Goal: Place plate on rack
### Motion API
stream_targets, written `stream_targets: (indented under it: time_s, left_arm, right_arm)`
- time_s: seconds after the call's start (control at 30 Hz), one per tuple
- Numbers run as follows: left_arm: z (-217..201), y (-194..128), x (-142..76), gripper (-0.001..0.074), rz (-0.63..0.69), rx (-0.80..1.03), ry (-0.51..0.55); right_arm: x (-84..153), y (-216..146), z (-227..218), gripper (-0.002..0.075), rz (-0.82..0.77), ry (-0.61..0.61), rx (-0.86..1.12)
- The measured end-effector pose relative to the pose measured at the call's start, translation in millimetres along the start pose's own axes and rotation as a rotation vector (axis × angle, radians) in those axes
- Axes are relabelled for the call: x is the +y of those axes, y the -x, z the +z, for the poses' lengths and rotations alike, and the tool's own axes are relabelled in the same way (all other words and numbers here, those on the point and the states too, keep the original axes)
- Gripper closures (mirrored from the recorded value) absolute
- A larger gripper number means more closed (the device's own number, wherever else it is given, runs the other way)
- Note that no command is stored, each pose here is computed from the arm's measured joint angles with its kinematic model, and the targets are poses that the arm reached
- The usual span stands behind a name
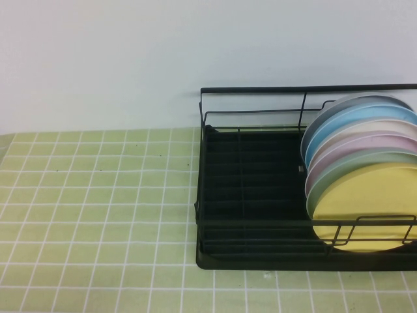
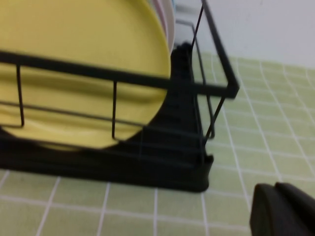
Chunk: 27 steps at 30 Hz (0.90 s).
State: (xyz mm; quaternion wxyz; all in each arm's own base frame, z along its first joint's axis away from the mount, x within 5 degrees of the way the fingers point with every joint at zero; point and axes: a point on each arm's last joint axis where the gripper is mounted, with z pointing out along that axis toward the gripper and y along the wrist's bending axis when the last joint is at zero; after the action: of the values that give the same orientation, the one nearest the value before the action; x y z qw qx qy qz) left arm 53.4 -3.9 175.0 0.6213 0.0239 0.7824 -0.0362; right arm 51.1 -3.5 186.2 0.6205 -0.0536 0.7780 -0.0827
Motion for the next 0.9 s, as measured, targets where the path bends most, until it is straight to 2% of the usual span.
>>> stream_targets:
  time_s: [0.1,0.9]
  left_arm:
    - [0.0,0.0,0.0,0.0735,0.0,0.0,0.0]
    - [0.0,0.2,0.0,0.0735,0.0,-0.003,0.0]
  right_arm:
    - [2.7,-13.2,4.1,0.0725,0.023,0.008,0.042]
    - [3.7,-10.6,4.3,0.0726,0.017,0.029,0.007]
